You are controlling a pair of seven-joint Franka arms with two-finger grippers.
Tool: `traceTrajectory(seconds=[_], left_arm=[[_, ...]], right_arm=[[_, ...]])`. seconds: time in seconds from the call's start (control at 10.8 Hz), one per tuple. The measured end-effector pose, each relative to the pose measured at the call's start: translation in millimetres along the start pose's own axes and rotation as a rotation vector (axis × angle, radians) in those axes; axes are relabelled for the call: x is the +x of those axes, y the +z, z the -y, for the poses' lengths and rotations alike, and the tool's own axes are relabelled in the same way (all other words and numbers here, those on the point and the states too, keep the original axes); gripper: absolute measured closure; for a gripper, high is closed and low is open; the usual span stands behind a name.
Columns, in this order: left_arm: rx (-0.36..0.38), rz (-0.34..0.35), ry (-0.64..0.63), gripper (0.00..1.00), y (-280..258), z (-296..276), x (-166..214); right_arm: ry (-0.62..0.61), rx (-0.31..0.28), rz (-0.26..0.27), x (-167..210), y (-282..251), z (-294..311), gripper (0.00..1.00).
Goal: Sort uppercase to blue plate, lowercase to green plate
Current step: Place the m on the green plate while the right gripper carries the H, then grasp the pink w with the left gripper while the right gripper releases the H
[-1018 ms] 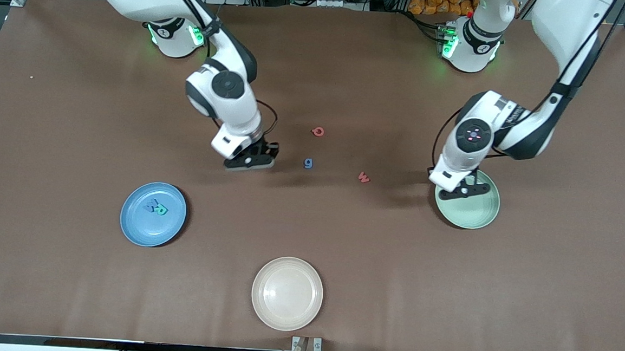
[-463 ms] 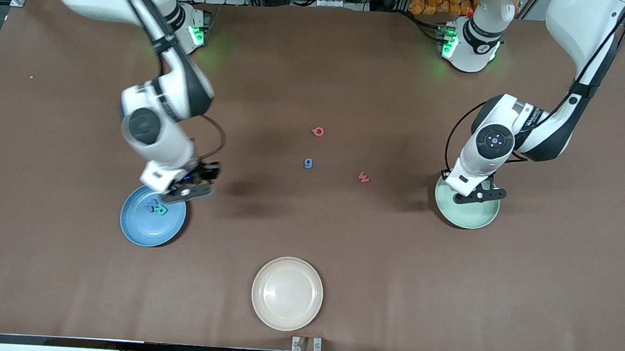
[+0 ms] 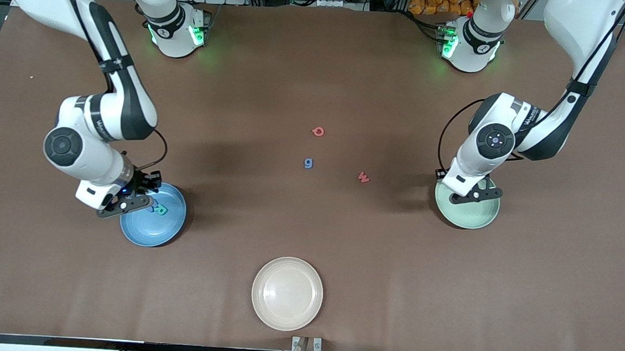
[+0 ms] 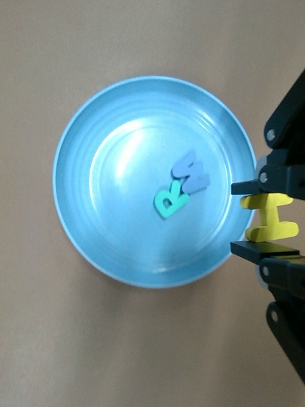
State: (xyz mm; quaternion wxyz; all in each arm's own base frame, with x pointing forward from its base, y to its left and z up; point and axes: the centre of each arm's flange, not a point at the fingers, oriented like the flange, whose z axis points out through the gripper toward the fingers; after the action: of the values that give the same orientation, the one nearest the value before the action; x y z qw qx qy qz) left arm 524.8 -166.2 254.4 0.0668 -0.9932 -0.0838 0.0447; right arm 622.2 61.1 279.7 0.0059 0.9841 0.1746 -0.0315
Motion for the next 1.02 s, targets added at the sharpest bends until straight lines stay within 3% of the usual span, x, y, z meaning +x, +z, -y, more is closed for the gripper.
traceTrajectory(seconds=[0.28, 0.56, 0.83, 1.02], left_arm=[[-0.061, -0.036, -0.093, 0.38, -31.3, -32.1, 1.1], [-0.1, -0.053, -0.195, 0.39, -40.6, -66.5, -9.2], [-0.17, -0.061, -0.257, 0.39, -33.0, -104.5, -23.8], [-0.223, -0.058, -0.281, 0.39, -23.1, -128.3, -33.4]], right_arm=[[0.003, -0.001, -0.011, 18.7, 9.1, -6.4, 0.67], [0.003, -0.001, -0.017, 26.3, 12.0, -9.2, 0.6], [0.013, -0.007, -0.029, 30.7, 0.8, -15.5, 0.25], [0.015, -0.003, -0.01, 34.0, -18.3, -17.2, 0.0]])
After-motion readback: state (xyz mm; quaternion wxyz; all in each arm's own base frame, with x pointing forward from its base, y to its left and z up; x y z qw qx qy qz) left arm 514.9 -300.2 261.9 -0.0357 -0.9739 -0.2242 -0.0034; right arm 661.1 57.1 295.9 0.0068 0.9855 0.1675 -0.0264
